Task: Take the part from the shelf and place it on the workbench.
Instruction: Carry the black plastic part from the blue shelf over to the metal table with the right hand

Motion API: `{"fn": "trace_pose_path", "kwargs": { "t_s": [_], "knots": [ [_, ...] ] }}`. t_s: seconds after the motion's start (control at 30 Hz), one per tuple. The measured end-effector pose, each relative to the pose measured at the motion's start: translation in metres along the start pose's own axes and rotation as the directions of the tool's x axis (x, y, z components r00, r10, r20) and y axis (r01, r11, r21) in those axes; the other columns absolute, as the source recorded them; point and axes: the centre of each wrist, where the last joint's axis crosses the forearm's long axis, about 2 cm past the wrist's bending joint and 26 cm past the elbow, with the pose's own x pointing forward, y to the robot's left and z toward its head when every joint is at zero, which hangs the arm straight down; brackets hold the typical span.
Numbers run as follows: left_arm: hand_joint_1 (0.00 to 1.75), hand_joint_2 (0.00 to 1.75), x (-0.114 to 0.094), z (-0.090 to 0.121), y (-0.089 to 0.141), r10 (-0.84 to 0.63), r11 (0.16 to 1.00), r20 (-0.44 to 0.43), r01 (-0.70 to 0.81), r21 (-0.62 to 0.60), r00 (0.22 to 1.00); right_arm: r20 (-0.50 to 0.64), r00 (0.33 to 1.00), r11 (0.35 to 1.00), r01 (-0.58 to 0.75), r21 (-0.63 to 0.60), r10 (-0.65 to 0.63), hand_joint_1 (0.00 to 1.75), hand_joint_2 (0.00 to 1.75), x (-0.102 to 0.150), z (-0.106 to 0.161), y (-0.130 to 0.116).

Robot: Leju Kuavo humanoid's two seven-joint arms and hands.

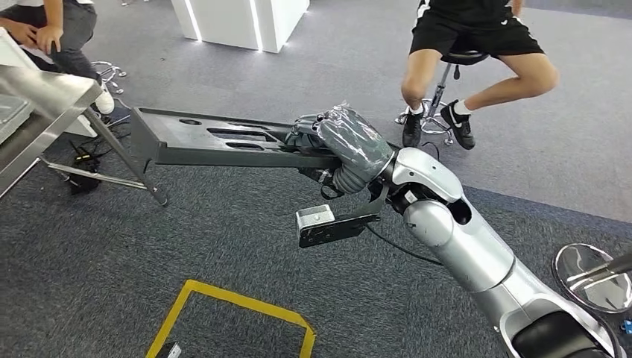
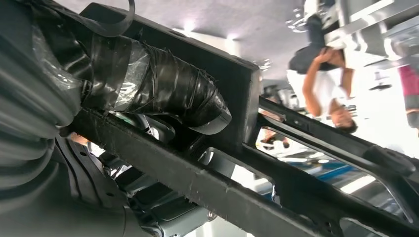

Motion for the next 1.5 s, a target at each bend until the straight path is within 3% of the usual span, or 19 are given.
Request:
{"fn": "trace_pose_path", "kwargs": {
  "t_s": [1.5],
  "knots": [
    [0.00, 0.00, -0.005, 0.003, 0.007, 0.065, 0.997, -0.012, -0.065, -0.037, 0.998, 0.018, 1.000, 1.000, -0.019, 0.019, 0.018, 1.69, 1.75, 0.006, -0.014, -0.012]
  ]
}}
